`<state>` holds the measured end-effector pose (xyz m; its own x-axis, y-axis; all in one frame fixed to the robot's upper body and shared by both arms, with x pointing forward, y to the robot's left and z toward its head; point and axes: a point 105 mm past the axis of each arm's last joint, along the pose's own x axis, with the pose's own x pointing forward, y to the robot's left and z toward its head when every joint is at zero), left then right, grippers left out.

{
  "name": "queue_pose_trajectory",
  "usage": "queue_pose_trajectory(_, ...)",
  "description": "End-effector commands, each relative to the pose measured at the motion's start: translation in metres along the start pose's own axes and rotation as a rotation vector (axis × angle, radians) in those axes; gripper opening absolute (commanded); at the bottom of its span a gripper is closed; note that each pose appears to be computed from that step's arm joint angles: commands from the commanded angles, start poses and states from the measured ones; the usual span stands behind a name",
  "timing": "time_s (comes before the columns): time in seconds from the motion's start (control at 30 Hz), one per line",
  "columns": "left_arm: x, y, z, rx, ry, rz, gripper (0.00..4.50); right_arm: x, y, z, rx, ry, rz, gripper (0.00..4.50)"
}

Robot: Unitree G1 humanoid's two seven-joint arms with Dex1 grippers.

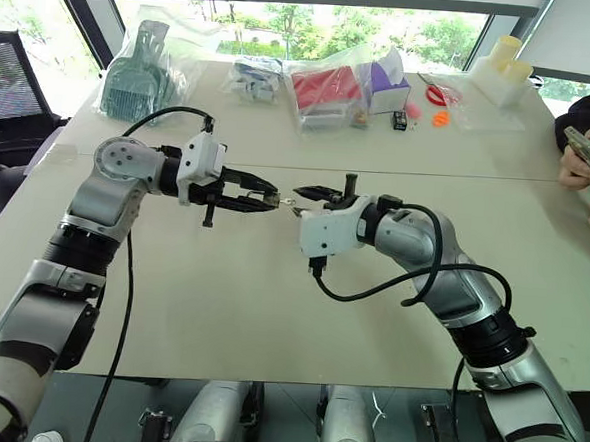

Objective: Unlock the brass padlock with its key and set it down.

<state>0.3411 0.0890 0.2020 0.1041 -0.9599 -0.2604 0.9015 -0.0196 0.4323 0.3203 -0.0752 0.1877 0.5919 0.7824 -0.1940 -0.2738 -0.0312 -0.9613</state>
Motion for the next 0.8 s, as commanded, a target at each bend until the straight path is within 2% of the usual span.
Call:
queue_pose_trajectory(0.03,-0.007,0.008,0.022,0.003,-0.063,-0.001,0.69,-0.007,-0.014,0.006,-0.137,-0.058,-0.088,3.64)
queue_pose_trajectory(0.07,-0.007,0.009,0.023,-0.005,-0.068,-0.006,0.69,-0.008,-0.014,0.006,-0.153,-0.071,-0.097,4.12)
queue_pose_trajectory(0.4,-0.008,0.005,0.036,-0.080,-0.101,-0.093,0.69,-0.007,-0.030,0.027,-0.310,-0.233,-0.242,4.12)
queue_pose_trajectory(0.8,-0.010,0.003,0.040,-0.117,-0.113,-0.118,0.69,0.003,-0.026,0.035,-0.354,-0.309,-0.223,4.12)
